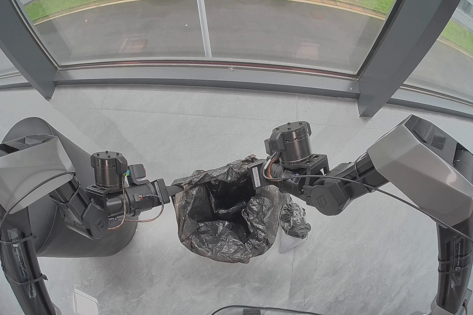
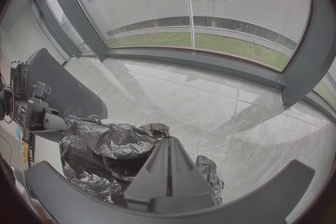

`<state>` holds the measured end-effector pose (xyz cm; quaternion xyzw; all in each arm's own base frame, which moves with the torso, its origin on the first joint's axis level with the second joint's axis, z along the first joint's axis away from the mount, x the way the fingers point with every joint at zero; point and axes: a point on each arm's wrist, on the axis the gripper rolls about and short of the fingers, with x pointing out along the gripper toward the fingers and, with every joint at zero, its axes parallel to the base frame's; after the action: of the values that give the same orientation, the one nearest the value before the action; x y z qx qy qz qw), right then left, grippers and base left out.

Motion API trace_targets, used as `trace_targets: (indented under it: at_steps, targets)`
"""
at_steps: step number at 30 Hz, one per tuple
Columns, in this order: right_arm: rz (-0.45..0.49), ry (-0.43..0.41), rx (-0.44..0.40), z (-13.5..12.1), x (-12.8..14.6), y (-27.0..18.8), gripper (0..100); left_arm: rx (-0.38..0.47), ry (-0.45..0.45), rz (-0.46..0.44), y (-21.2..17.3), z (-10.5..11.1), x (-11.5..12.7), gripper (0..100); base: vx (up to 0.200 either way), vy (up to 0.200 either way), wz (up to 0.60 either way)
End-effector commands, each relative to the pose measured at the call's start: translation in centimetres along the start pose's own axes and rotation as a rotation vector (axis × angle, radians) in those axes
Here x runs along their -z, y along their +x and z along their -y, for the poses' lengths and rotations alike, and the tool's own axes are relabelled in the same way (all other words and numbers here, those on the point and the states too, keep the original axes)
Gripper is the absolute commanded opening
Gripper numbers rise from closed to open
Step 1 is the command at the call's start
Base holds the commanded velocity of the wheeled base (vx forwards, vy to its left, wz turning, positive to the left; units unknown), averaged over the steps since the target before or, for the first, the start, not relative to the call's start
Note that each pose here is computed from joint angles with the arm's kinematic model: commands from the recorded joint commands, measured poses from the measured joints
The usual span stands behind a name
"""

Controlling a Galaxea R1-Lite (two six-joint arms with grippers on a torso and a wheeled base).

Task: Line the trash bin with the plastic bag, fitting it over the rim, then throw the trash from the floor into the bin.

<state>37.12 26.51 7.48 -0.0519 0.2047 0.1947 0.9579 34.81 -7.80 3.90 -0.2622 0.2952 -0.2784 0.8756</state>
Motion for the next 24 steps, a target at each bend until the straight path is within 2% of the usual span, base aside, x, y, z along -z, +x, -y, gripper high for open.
trace_targets:
  at_steps: [1, 9, 10, 24]
  targets:
    - [-0.007, 0.001, 0.004, 0.04, 0.36, 0.34, 0, -0.012, -0.011, 0.001, 0.3, -0.68, -0.05, 0, 0.0, 0.0, 0.0]
    - [0.016, 0.005, 0.005, 0.23, 0.18, 0.37, 0, -0.011, -0.011, 0.003, 0.29, -0.71, -0.11, 0, 0.0, 0.0, 0.0]
    - [0.021, 0.004, 0.004, 0.23, 0.16, 0.37, 100, -0.012, -0.012, 0.001, 0.29, -0.72, -0.09, 0, 0.0, 0.0, 0.0]
    - [0.028, 0.02, 0.005, 0.32, 0.04, 0.25, 100, -0.029, -0.02, 0.018, 0.11, -0.57, -0.26, 0, 0.0, 0.0, 0.0]
